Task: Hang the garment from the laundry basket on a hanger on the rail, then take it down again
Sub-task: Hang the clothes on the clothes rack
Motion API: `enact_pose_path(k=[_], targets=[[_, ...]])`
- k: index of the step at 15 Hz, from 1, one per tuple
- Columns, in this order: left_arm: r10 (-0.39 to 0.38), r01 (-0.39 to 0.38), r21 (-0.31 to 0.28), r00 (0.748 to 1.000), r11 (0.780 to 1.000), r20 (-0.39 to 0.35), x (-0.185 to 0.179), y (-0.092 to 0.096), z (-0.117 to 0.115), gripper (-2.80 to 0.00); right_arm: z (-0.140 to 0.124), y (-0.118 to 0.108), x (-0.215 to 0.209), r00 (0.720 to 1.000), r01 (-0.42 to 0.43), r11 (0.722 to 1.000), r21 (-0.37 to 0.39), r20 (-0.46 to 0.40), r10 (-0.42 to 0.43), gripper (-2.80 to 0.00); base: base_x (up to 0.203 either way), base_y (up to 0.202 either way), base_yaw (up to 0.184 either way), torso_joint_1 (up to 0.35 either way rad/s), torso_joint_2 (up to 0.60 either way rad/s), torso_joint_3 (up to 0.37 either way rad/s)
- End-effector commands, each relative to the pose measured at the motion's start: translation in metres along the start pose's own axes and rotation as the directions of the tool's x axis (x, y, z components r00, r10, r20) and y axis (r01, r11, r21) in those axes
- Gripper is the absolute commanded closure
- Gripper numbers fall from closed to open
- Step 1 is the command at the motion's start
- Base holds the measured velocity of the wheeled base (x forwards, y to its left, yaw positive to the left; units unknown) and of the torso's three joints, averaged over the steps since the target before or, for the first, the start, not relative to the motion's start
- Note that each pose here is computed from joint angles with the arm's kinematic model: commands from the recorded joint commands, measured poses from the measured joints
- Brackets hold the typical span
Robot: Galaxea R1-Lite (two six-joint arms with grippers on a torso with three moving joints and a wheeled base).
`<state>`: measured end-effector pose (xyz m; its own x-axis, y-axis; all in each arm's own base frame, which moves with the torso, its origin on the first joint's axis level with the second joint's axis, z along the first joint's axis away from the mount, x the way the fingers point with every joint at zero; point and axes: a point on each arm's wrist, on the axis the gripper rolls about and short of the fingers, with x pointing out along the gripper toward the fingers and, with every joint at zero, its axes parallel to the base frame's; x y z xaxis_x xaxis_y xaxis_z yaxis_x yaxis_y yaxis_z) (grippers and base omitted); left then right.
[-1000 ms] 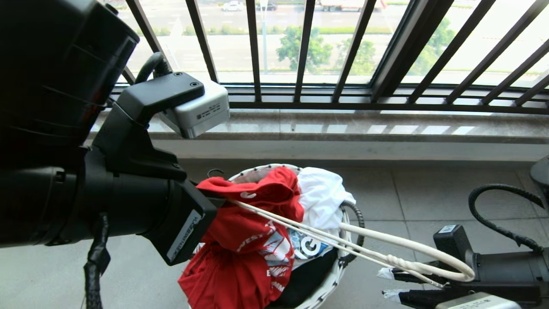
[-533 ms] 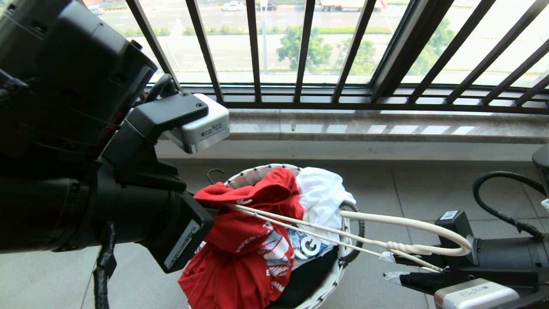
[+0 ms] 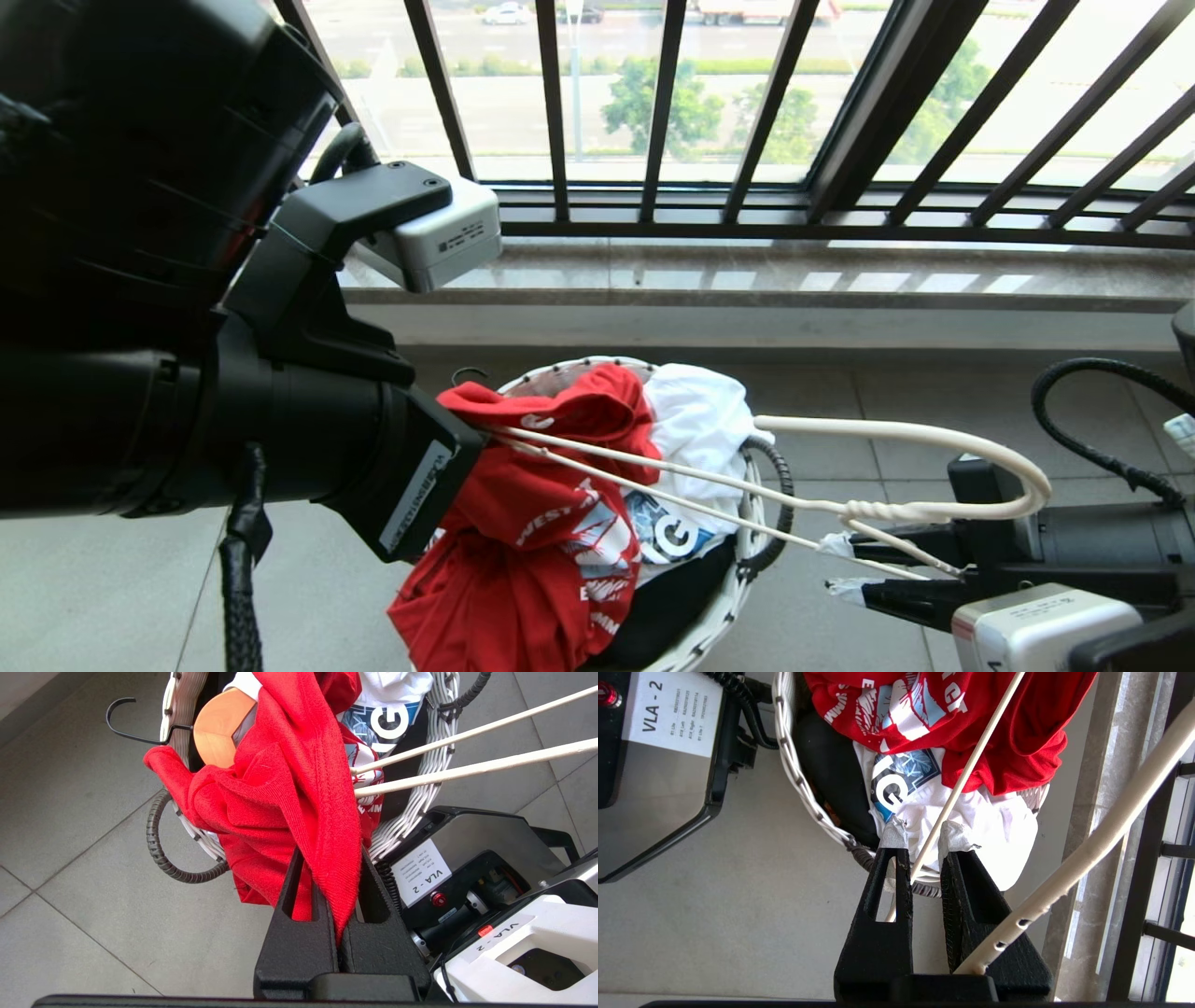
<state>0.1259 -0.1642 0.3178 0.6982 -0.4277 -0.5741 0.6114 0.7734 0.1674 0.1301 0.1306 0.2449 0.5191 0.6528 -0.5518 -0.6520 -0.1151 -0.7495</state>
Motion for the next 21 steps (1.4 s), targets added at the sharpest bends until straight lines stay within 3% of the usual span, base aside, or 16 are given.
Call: enact_pose_path(k=[1,3,8,13,16,21], targets=[[0.000,0.000,-0.010,1.000,1.000,0.010,-0.004,0.001,0.001,0.00,-0.008,-0.007,-0.001,0.998,0.017,0.999,0.039,0.058,-0.019,0.00,0.000,0.000,0.000,0.000,0.00,0.000],[0.011,-0.011,-0.015,1.000,1.000,-0.005,0.001,0.000,0.000,0.00,-0.011,-0.011,-0.001,0.996,0.034,0.997,0.067,0.082,-0.040,0.00,0.000,0.000,0.000,0.000,0.00,0.000],[0.021,-0.022,-0.046,1.000,0.999,-0.009,0.009,-0.005,0.006,0.00,-0.013,-0.006,0.006,0.993,-0.013,0.997,0.079,0.122,0.003,0.00,0.000,0.000,0.000,0.000,0.00,0.000],[-0.004,0.009,-0.075,0.998,0.997,0.060,-0.002,-0.007,0.021,0.00,-0.011,-0.013,0.014,0.974,-0.028,0.984,0.178,0.224,-0.013,0.00,0.000,0.000,0.000,0.000,0.00,0.000],[-0.001,0.010,-0.084,0.994,0.996,0.108,-0.007,-0.006,0.033,0.00,-0.009,-0.016,0.019,0.950,-0.088,0.967,0.241,0.313,0.008,0.00,0.000,0.000,0.000,0.000,0.00,0.000],[0.013,-0.006,-0.037,0.985,0.999,0.172,-0.014,-0.003,0.051,0.00,-0.011,-0.016,0.030,0.947,-0.147,0.939,0.310,0.319,0.043,0.00,0.000,0.000,0.000,0.000,0.00,0.000]])
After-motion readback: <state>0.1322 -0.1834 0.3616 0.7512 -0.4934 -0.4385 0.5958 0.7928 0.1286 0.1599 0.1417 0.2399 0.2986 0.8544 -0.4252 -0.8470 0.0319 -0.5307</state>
